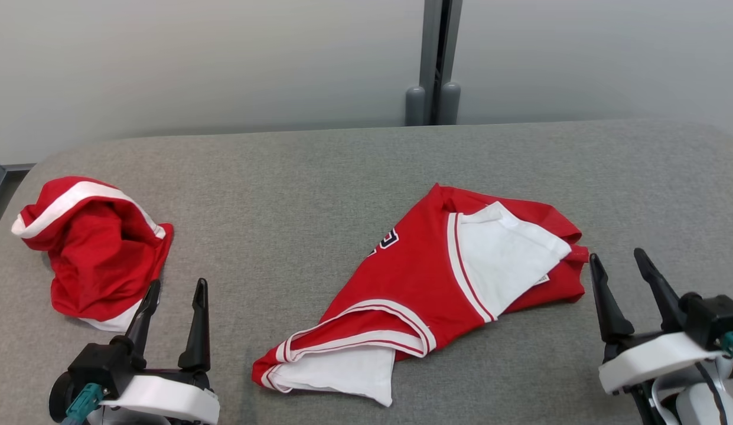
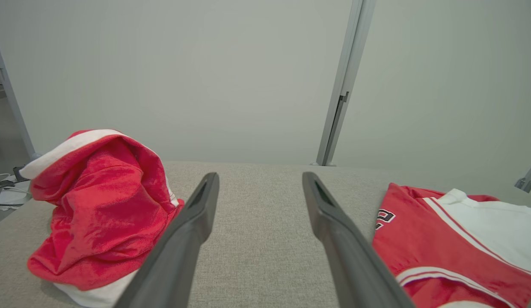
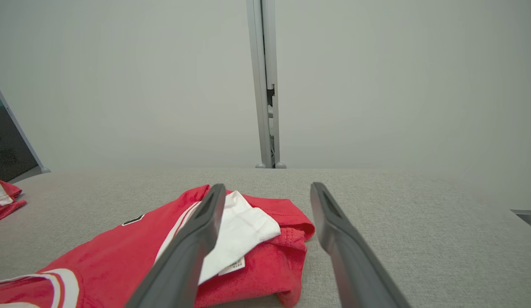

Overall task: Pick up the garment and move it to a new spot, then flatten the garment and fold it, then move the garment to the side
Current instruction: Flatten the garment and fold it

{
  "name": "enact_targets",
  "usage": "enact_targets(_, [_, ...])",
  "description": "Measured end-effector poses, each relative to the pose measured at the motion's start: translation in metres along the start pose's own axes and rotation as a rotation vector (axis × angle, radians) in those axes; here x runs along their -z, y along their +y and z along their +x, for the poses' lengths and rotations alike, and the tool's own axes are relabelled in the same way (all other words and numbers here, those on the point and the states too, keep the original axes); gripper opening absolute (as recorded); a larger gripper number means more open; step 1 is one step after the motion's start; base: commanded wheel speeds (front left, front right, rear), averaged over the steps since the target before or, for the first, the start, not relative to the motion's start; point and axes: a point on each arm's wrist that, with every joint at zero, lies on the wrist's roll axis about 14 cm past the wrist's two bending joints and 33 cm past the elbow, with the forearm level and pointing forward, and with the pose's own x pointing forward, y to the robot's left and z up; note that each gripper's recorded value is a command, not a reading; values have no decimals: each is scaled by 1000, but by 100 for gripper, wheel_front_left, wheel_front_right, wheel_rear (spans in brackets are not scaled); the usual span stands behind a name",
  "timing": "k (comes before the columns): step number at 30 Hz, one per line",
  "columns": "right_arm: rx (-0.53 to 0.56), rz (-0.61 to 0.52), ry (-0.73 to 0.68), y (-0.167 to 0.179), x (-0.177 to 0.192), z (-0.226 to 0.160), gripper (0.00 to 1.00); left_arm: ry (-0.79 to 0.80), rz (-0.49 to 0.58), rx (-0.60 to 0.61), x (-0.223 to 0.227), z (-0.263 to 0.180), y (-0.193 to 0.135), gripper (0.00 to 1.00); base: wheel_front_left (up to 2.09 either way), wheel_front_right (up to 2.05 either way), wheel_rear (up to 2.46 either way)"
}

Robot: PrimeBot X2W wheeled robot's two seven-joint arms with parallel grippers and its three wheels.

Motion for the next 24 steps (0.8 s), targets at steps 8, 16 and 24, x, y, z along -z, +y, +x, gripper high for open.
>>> enact_targets(8, [-38, -48, 89, -1, 20, 29, 100, 5, -14, -26, 2, -6, 6, 100, 0, 0, 0])
enact_targets(16, [-63, -50, 212, 4, 56, 45, 100, 20, -17, -67, 6, -13, 15, 100, 0, 0, 0])
enact_targets(24, [-74, -43, 296, 9, 80, 56, 8, 20, -16, -96, 6, -14, 23, 100, 0, 0, 0])
